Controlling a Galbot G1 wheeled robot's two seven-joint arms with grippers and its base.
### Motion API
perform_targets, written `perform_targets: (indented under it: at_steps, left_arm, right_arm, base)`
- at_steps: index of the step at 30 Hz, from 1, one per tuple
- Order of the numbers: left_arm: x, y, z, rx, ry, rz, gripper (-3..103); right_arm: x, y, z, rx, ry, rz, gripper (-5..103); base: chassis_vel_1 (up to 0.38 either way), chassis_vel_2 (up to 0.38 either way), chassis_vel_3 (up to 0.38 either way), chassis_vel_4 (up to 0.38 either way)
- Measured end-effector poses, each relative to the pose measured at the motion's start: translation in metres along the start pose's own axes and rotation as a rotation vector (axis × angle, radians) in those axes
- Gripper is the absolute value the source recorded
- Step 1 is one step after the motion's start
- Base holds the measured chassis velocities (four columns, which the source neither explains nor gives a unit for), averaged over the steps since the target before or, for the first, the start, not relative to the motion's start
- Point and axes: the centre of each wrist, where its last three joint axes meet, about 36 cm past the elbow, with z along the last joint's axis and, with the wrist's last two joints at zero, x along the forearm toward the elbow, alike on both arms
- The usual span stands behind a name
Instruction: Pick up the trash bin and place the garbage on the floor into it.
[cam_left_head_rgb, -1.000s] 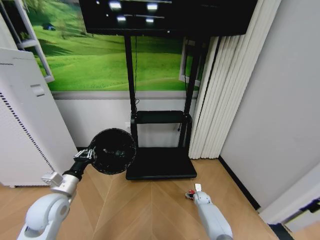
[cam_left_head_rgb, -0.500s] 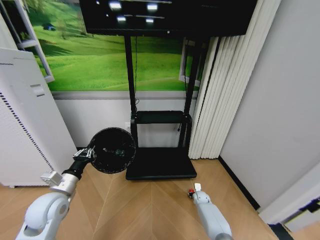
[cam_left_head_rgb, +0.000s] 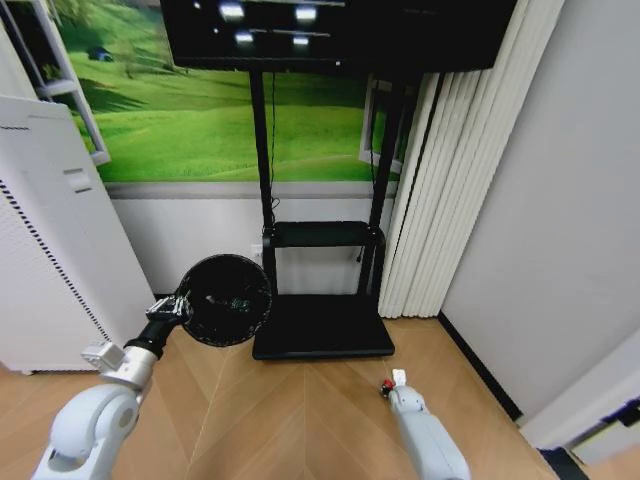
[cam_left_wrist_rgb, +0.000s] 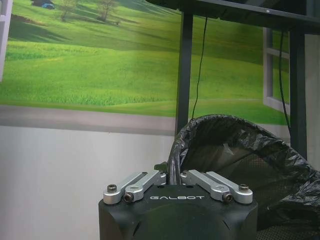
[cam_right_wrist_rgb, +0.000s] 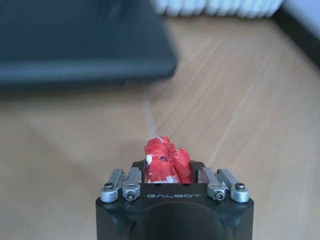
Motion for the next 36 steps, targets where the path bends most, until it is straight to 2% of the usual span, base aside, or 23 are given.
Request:
perform_targets:
  at_steps: [2,4,5,7,8,9,10,12,13,15,19,22,23,25,26,27,28,29,31,32,34,35,36]
  left_arm:
    - [0.000,0.000,0.002,0.003,0.003,-0.002,7]
    - [0.001,0.000,0.010,0.003,0.020,-0.017,7]
    - [0.001,0.000,0.010,0.003,0.020,-0.017,7]
    - [0.000,0.003,0.019,0.005,0.035,-0.037,7]
    - [0.000,0.003,0.019,0.005,0.035,-0.037,7]
    - [0.000,0.004,0.024,0.007,0.038,-0.047,7]
    - [0.000,0.004,0.024,0.007,0.038,-0.047,7]
    - [0.001,0.004,0.032,0.013,0.055,-0.057,7]
    - [0.001,0.004,0.032,0.013,0.055,-0.057,7]
    - [0.002,0.002,0.042,0.024,0.071,-0.064,7]
    - [0.000,-0.001,0.051,0.037,0.087,-0.062,7]
    - [-0.006,-0.010,0.067,0.071,0.112,-0.048,7]
    - [-0.006,-0.010,0.067,0.071,0.112,-0.048,7]
    - [-0.011,-0.020,0.077,0.104,0.128,-0.024,7]
    - [-0.011,-0.020,0.077,0.104,0.128,-0.024,7]
    - [-0.014,-0.026,0.082,0.120,0.136,-0.008,7]
    - [-0.019,-0.035,0.090,0.140,0.149,0.020,7]
    - [-0.019,-0.035,0.090,0.140,0.149,0.020,7]
    - [-0.027,-0.047,0.098,0.160,0.163,0.061,7]
    - [-0.027,-0.047,0.098,0.160,0.163,0.061,7]
    - [-0.038,-0.060,0.107,0.173,0.177,0.103,7]
    - [-0.038,-0.060,0.107,0.173,0.177,0.103,7]
    - [-0.043,-0.064,0.111,0.176,0.183,0.116,7]
  right_arm:
    - [0.011,-0.010,-0.007,-0.016,-0.039,0.009,42]
    - [0.043,-0.040,-0.025,-0.086,-0.127,0.035,42]
    - [0.043,-0.040,-0.025,-0.086,-0.127,0.035,42]
    - [0.083,-0.076,-0.043,-0.168,-0.227,0.062,42]
    - [0.083,-0.076,-0.043,-0.168,-0.227,0.062,42]
    - [0.103,-0.095,-0.048,-0.216,-0.269,0.077,42]
    - [0.103,-0.095,-0.048,-0.216,-0.269,0.077,42]
    - [0.135,-0.124,-0.049,-0.308,-0.327,0.095,42]
    - [0.135,-0.124,-0.049,-0.308,-0.327,0.095,42]
    - [0.172,-0.146,-0.046,-0.382,-0.399,0.107,42]
    - [0.203,-0.157,-0.040,-0.420,-0.457,0.088,41]
    - [0.258,-0.168,-0.035,-0.473,-0.549,0.014,41]
    - [0.258,-0.168,-0.035,-0.473,-0.549,0.014,41]
    - [0.298,-0.164,-0.040,-0.478,-0.627,-0.074,41]
    - [0.298,-0.164,-0.040,-0.478,-0.627,-0.074,41]
    - [0.313,-0.160,-0.043,-0.476,-0.655,-0.119,41]
    - [0.334,-0.151,-0.049,-0.471,-0.696,-0.215,41]
    - [0.334,-0.151,-0.049,-0.471,-0.696,-0.215,41]
    - [0.356,-0.131,-0.054,-0.444,-0.728,-0.331,41]
    - [0.356,-0.131,-0.054,-0.444,-0.728,-0.331,41]
    - [0.372,-0.099,-0.056,-0.383,-0.737,-0.430,41]
    - [0.372,-0.099,-0.056,-0.383,-0.737,-0.430,41]
    - [0.378,-0.086,-0.057,-0.356,-0.737,-0.471,41]
  base:
    - [0.000,0.000,0.000,0.000]
    - [0.000,0.000,0.000,0.000]
    - [0.000,0.000,0.000,0.000]
    - [0.000,0.000,0.000,0.000]
    - [0.000,0.000,0.000,0.000]
    - [0.000,0.000,0.000,0.000]
    - [0.000,0.000,0.000,0.000]
    - [0.000,0.000,0.000,0.000]
    - [0.000,0.000,0.000,0.000]
    - [0.000,0.000,0.000,0.000]
    - [0.000,0.000,0.000,0.000]
    - [0.000,0.000,0.000,0.000]
    - [0.000,0.000,0.000,0.000]
    - [0.000,0.000,0.000,0.000]
    - [0.000,0.000,0.000,0.000]
    - [0.000,0.000,0.000,0.000]
    - [0.000,0.000,0.000,0.000]
    - [0.000,0.000,0.000,0.000]
    - [0.000,0.000,0.000,0.000]
    - [0.000,0.000,0.000,0.000]
    - [0.000,0.000,0.000,0.000]
    - [0.000,0.000,0.000,0.000]
    - [0.000,0.000,0.000,0.000]
